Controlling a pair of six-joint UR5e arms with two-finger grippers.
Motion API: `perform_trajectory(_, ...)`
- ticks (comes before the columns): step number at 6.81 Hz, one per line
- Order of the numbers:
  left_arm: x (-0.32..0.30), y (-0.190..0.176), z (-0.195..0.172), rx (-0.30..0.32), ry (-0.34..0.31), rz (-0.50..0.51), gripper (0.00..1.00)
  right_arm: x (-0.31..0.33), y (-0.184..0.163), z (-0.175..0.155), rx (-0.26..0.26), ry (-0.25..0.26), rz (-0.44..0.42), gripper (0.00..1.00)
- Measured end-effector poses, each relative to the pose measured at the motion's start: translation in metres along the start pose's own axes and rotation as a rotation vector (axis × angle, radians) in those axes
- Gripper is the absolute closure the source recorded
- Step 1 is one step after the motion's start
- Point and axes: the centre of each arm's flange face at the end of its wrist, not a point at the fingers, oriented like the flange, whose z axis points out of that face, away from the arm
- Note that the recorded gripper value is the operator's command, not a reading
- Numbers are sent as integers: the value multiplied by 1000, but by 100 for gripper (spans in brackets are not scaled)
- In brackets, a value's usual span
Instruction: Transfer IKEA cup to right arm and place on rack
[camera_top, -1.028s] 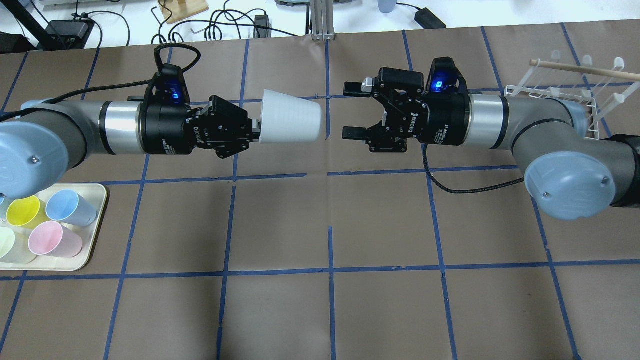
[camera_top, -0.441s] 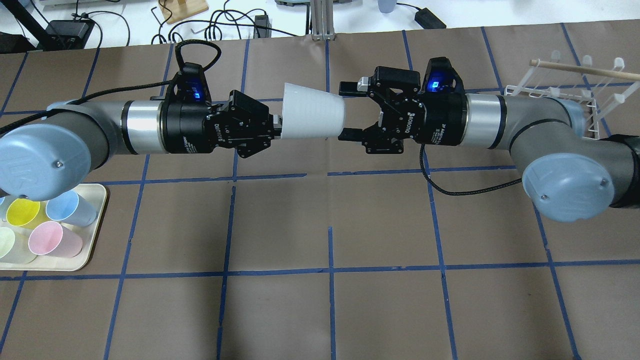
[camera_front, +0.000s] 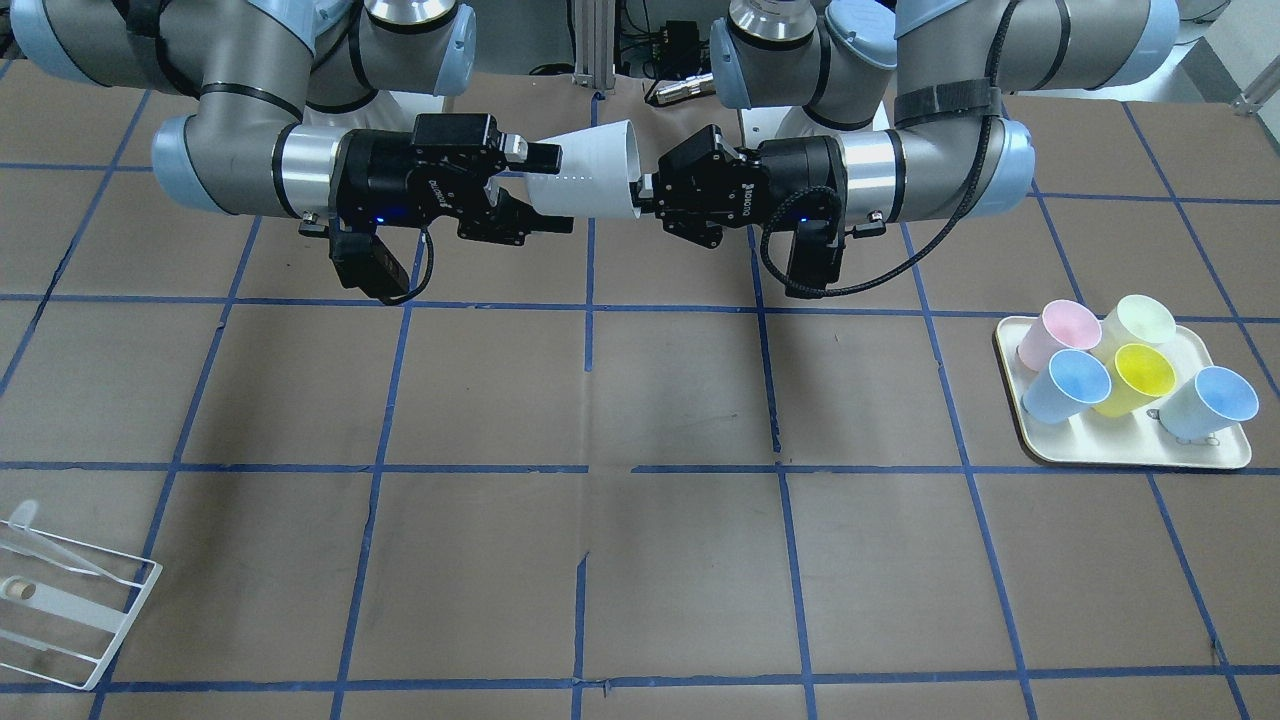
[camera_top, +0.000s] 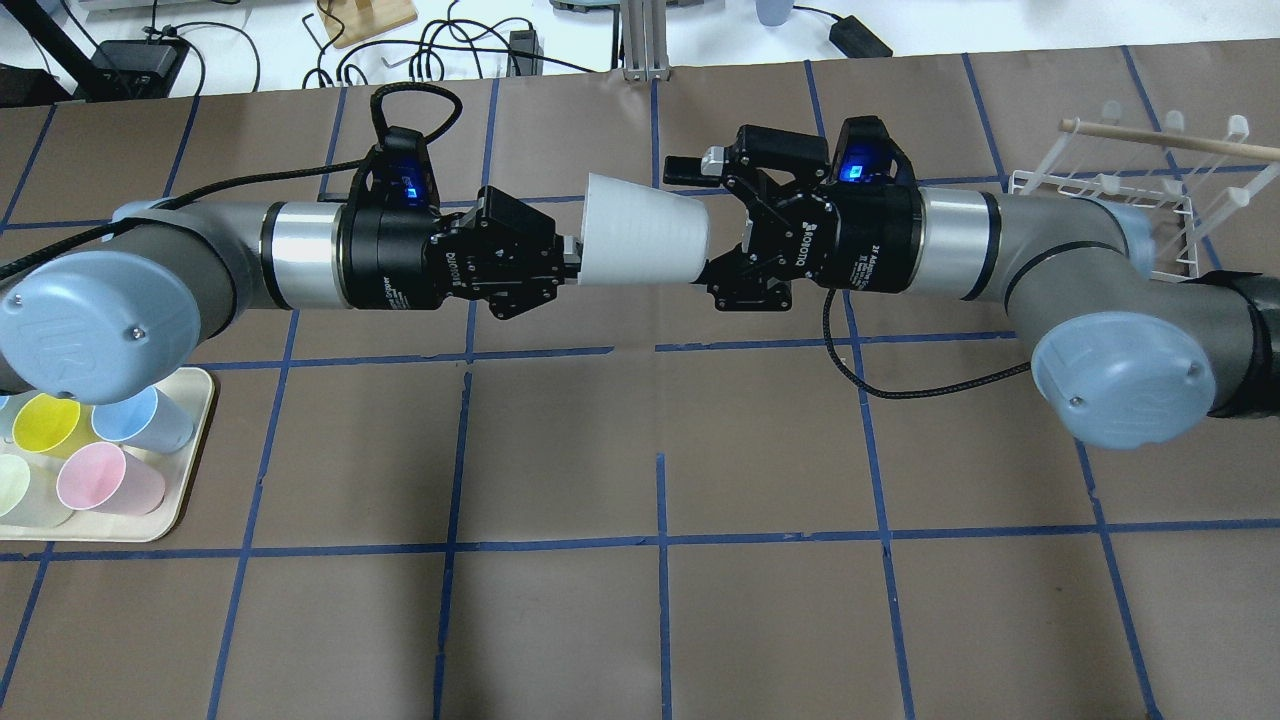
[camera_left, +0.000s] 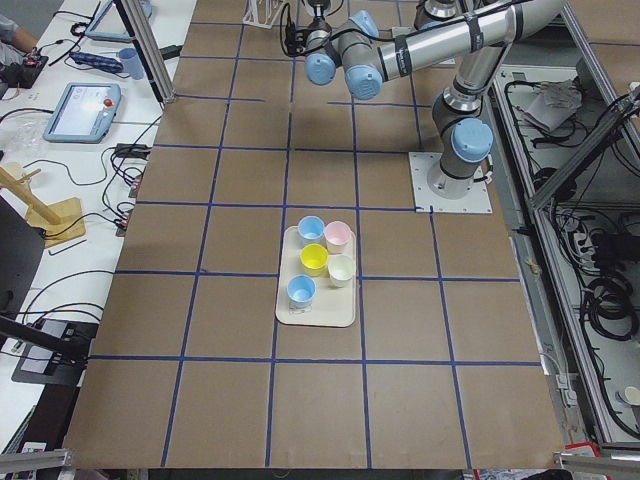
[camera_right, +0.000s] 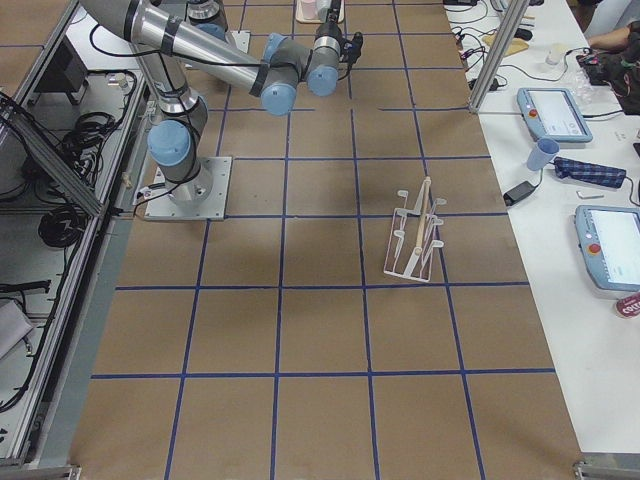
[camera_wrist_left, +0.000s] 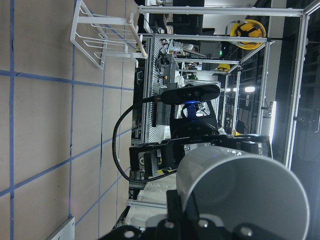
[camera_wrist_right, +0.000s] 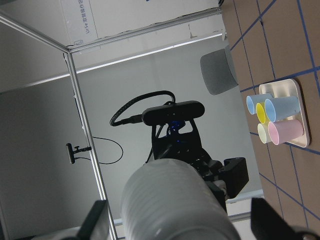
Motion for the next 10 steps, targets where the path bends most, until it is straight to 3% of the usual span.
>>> perform_trajectory(4, 0, 1, 1, -4, -2, 0, 100, 4, 1, -3, 6, -3, 49, 0)
perform_trajectory(8, 1, 1, 1, -3, -1, 1, 100, -1, 7, -11, 30, -46, 61, 0)
perform_trajectory(10, 1, 1, 1, -3, -1, 1, 100, -4, 14, -13, 34, -38, 56, 0)
